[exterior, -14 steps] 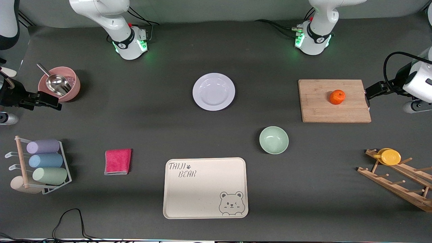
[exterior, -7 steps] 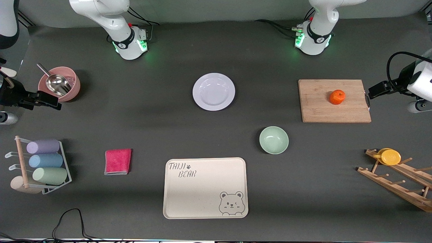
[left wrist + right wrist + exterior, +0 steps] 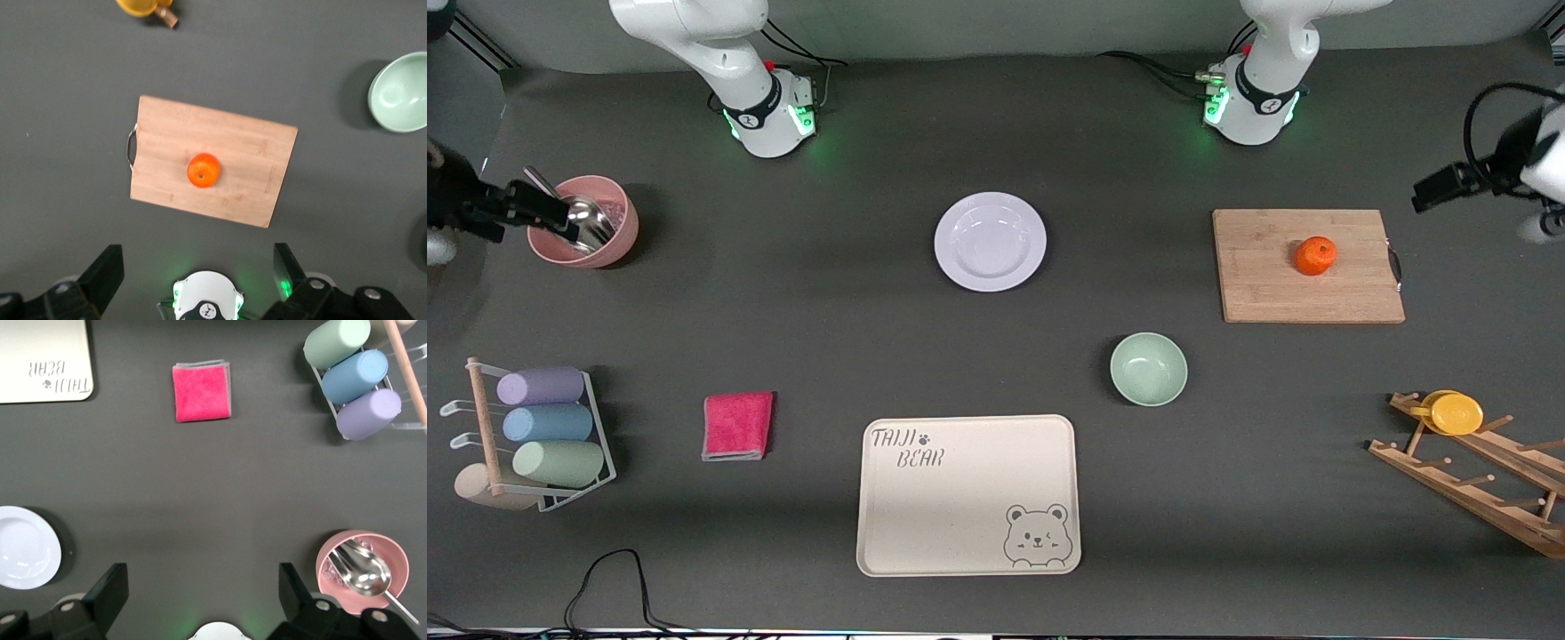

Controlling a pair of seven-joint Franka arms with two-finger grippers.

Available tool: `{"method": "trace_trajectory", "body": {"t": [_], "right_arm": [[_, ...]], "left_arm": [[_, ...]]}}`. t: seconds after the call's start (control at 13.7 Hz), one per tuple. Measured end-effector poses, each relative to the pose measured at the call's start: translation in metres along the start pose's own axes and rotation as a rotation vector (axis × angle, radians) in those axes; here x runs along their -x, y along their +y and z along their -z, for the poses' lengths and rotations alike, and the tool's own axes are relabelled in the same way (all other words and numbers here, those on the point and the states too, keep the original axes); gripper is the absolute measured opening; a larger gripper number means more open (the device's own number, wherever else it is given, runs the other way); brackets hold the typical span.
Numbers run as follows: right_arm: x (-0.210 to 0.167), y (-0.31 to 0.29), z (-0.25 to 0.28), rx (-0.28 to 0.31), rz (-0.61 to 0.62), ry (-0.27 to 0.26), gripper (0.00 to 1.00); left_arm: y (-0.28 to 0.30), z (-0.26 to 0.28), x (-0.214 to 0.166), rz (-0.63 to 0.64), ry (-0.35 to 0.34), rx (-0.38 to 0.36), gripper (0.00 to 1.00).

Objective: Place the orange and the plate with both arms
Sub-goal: 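Reach the left gripper to the orange while the right gripper approaches the plate, then grasp and lift the orange with the left gripper while the right gripper grips the plate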

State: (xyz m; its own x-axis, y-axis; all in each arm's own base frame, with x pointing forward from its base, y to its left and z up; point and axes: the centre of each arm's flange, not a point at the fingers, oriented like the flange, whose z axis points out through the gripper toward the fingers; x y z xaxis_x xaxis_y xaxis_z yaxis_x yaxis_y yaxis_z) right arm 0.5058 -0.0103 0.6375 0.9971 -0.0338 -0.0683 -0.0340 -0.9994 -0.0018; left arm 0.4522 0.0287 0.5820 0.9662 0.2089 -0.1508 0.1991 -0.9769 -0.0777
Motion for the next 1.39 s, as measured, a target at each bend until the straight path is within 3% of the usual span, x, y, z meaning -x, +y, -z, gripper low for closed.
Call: {"method": "trace_trajectory", "body": {"t": [0.29,0.58,0.88,1.39], "right_arm": [[0.046,-0.026,-0.004,-0.006,0.010,0.036,1.00],[0.069,-0.026,-0.022,-0.021,0.011,0.039,1.00],[0.072,-0.042,-0.053,-0.189,0.004,-0.043,1.00],[0.072,-0.071,-0.158,-0.533,0.001,-0.149,1.00]], "left_arm": [[-0.042,-0.057,0.061,0.000,0.010,0.046,1.00],[-0.052,-0.131,0.058,-0.008,0.026,0.068,1.00],[-0.047,-0.208,0.056,-0.030,0.083,0.072,1.00],[-0.038,-0.310,0.023,-0.058,0.065,0.058,1.00]]}}
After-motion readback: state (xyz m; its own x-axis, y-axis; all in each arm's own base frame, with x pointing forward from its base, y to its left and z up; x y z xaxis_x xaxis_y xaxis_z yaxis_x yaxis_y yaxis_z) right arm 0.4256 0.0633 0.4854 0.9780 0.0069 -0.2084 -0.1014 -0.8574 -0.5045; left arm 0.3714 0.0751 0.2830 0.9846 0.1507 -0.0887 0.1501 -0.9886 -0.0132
